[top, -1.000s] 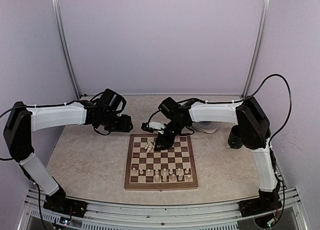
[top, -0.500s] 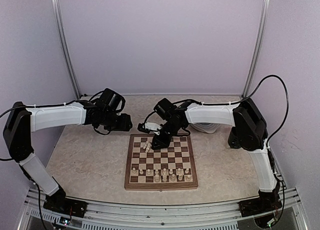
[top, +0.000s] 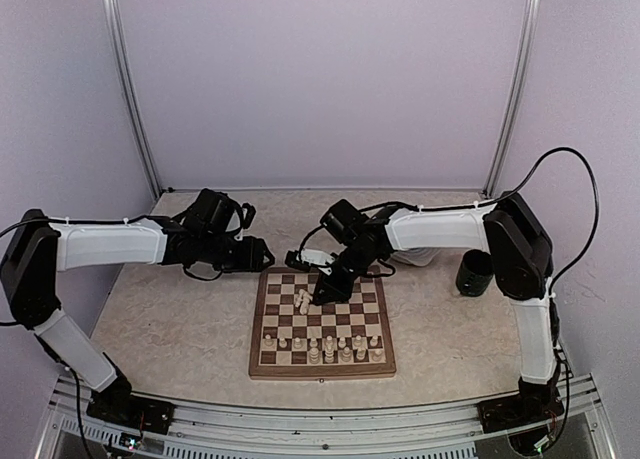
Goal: Set up the chess pieces on the board
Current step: Pick up the chess pile from the chessboard.
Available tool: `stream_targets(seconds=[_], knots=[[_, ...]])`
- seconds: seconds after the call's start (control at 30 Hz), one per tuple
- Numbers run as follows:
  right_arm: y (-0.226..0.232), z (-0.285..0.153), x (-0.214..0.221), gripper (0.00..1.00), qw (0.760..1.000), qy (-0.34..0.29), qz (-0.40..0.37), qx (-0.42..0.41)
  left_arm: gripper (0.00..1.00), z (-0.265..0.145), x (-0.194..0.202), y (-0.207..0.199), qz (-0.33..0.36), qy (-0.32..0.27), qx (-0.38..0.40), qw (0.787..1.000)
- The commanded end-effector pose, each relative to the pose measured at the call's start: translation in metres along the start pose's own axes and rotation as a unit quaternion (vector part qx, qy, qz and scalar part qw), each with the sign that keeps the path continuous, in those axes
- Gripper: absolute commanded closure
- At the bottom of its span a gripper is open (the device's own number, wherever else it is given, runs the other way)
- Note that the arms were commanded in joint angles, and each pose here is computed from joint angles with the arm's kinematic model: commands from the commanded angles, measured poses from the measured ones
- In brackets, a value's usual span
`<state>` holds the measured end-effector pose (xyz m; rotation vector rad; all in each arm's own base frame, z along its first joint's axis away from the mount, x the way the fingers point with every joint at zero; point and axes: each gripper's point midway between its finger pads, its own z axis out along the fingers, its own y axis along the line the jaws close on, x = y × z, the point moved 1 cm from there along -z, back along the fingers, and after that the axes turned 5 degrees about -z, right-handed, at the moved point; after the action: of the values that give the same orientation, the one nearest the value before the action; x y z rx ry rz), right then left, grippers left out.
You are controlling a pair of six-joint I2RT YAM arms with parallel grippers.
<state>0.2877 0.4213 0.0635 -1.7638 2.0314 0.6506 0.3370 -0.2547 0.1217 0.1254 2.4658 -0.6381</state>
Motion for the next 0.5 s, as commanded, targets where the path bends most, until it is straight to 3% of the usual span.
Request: stream_targets(seconds=[0.0,0.13,0.47], knots=[[0.009,-0.030,-0.023,0.97,0.998,-0.055,-0.032,-0.002,0.40,-0.004,-0.005,-0.033,0.005,-0.007,0.101,0.995],[0.006,-0.038,-0.024,0.98,0.998,-0.064,-0.029,0.003,0.40,-0.004,0.003,-0.054,0.008,0.011,0.160,0.987],[-0.001,-0.045,-0.024,0.99,0.997,-0.076,-0.017,-0.007,0.42,0.013,0.024,-0.073,0.006,0.042,0.188,0.981]])
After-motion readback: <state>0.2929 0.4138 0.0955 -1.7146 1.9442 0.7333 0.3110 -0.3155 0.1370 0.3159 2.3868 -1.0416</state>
